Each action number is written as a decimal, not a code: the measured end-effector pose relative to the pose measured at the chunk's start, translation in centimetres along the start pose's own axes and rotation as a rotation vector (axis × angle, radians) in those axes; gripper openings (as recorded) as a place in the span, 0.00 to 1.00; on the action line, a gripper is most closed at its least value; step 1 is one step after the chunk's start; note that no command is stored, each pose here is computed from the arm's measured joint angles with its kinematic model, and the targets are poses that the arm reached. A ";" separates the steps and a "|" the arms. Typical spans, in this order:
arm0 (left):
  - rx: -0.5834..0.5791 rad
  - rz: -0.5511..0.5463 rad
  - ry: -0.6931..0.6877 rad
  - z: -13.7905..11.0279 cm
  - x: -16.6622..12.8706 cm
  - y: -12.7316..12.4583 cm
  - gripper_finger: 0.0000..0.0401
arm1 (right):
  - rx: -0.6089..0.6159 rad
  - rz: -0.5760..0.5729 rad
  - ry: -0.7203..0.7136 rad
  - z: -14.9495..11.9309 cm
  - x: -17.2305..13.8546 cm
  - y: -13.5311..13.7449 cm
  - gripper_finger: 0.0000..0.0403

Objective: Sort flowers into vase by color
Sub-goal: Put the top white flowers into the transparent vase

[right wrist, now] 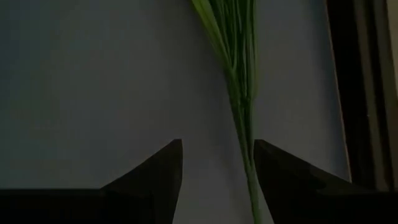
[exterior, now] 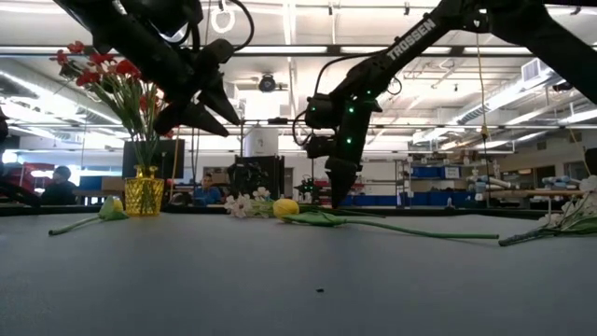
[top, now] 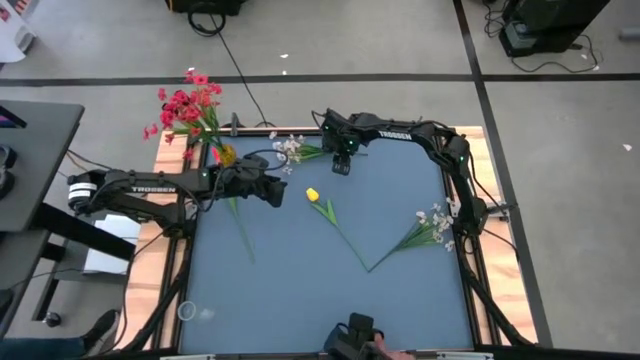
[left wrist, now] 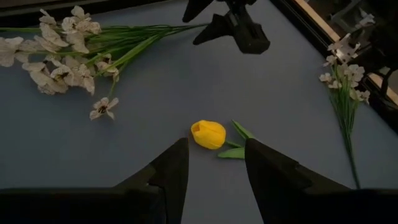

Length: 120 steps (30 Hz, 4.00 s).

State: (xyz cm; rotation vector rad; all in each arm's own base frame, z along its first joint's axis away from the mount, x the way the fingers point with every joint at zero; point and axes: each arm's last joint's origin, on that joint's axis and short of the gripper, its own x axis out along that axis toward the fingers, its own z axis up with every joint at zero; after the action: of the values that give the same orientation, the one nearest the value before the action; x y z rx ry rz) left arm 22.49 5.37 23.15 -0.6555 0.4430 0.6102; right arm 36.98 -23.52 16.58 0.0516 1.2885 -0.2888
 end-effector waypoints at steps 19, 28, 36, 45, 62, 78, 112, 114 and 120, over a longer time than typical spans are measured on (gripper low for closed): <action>-0.037 -0.023 0.031 -0.2 0.0 -0.1 0.41 | 0.031 0.015 -0.015 -1.2 0.2 -3.3 0.51; -0.079 -0.014 0.026 -0.1 0.0 0.1 0.41 | 0.034 0.063 -0.013 -1.5 1.0 -3.5 0.51; -0.083 -0.013 0.031 -0.1 0.0 0.1 0.41 | 0.047 0.110 0.051 -2.0 2.6 -3.1 0.43; -0.082 -0.011 0.046 -0.2 0.0 0.1 0.41 | 0.121 0.149 0.052 -2.1 2.5 -3.2 0.16; -0.092 -0.037 0.021 0.0 0.0 -0.1 0.41 | 0.430 0.295 -0.290 -0.1 -7.1 -2.5 0.04; 0.015 -0.336 -0.449 4.6 -1.4 -2.6 0.57 | 0.376 0.376 -0.906 -1.7 -15.4 6.9 0.04; 0.272 -0.414 -0.362 3.2 -5.2 -3.3 0.04 | 0.387 0.349 -0.895 -1.2 -15.6 13.1 0.53; 0.286 -0.395 -0.314 2.6 -6.1 -3.0 0.04 | 0.430 0.350 -0.890 -1.2 -15.5 12.5 0.56; 0.399 -0.448 -0.186 0.3 -9.0 -3.0 0.04 | 0.482 0.369 -0.886 -1.2 -15.5 11.9 0.56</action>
State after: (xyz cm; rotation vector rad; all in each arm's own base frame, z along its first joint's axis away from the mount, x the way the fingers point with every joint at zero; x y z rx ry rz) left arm 17.86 0.21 29.66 -0.2956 0.2208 0.1453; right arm 34.85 -8.97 29.51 0.5095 0.2969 -0.2525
